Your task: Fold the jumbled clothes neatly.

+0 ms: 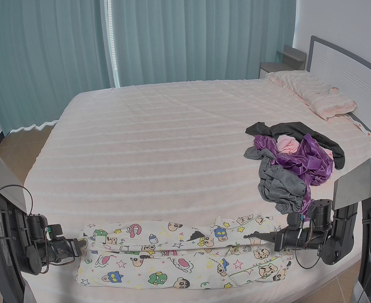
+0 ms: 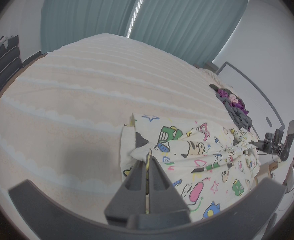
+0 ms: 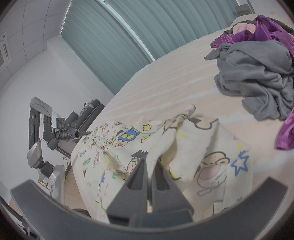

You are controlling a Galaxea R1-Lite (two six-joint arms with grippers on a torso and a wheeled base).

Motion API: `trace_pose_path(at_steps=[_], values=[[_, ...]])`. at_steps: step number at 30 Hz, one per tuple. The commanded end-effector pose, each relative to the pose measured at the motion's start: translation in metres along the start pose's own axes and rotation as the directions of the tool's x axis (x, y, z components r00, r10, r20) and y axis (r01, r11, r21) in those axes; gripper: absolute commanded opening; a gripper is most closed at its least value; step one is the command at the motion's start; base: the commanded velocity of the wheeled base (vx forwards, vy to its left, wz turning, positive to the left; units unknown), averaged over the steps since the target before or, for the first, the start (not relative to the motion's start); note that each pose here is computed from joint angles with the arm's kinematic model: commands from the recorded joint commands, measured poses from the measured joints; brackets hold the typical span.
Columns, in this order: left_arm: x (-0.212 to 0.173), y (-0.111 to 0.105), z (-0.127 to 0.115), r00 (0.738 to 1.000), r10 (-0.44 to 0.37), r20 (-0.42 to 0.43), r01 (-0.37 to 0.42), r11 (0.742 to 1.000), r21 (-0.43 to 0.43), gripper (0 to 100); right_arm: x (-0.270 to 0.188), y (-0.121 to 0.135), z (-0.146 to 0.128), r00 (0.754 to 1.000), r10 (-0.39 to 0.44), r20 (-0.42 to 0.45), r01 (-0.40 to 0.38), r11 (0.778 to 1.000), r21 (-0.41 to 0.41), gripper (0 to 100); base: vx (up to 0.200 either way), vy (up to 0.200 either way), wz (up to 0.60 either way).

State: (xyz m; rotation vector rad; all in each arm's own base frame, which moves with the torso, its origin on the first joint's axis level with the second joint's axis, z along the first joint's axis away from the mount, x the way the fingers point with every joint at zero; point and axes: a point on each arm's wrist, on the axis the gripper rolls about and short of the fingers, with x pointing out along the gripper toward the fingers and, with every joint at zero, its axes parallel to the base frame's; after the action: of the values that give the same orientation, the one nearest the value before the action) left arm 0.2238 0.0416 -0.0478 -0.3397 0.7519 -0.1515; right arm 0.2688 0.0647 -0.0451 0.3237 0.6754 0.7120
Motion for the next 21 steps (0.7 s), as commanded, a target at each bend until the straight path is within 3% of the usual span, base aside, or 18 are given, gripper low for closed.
trace_pose_path(at_steps=[1, 11, 12, 13, 14, 21], values=[[0.006, 0.004, -0.012, 0.999, 0.005, -0.051, -0.006, 1.0, -0.006, 0, -0.001, -0.001, -0.012, 0.999, -0.007, -0.043, 0.008, 1.0, 0.011, 0, 0.0, 0.0, 0.0], [0.004, 0.004, -0.019, 0.996, 0.007, -0.085, -0.009, 1.0, -0.015, 0, -0.001, -0.01, -0.022, 0.997, -0.033, -0.07, 0.035, 0.999, 0.025, 0, 0.0, 0.0, 0.0], [0.003, 0.003, -0.019, 0.996, 0.008, -0.086, -0.009, 1.0, -0.016, 100, 0.0, -0.01, -0.022, 0.997, -0.033, -0.069, 0.035, 0.999, 0.026, 0, 0.0, 0.0, 0.0], [0.003, 0.003, -0.02, 0.996, 0.008, -0.088, -0.009, 1.0, -0.016, 100, -0.001, -0.01, -0.022, 0.997, -0.033, -0.07, 0.035, 0.999, 0.028, 0, 0.0, 0.0, 0.0], [0.002, 0.003, -0.02, 0.996, 0.008, -0.092, -0.01, 1.0, -0.018, 100, -0.001, -0.01, -0.022, 0.997, -0.034, -0.07, 0.037, 0.999, 0.03, 100, 0.0, 0.0, 0.0], [-0.004, 0.006, -0.023, 0.995, 0.024, -0.101, -0.029, 0.999, -0.046, 100, -0.017, -0.01, -0.017, 0.997, -0.065, -0.046, 0.067, 0.997, 0.049, 100, 0.0, 0.0, 0.0]])
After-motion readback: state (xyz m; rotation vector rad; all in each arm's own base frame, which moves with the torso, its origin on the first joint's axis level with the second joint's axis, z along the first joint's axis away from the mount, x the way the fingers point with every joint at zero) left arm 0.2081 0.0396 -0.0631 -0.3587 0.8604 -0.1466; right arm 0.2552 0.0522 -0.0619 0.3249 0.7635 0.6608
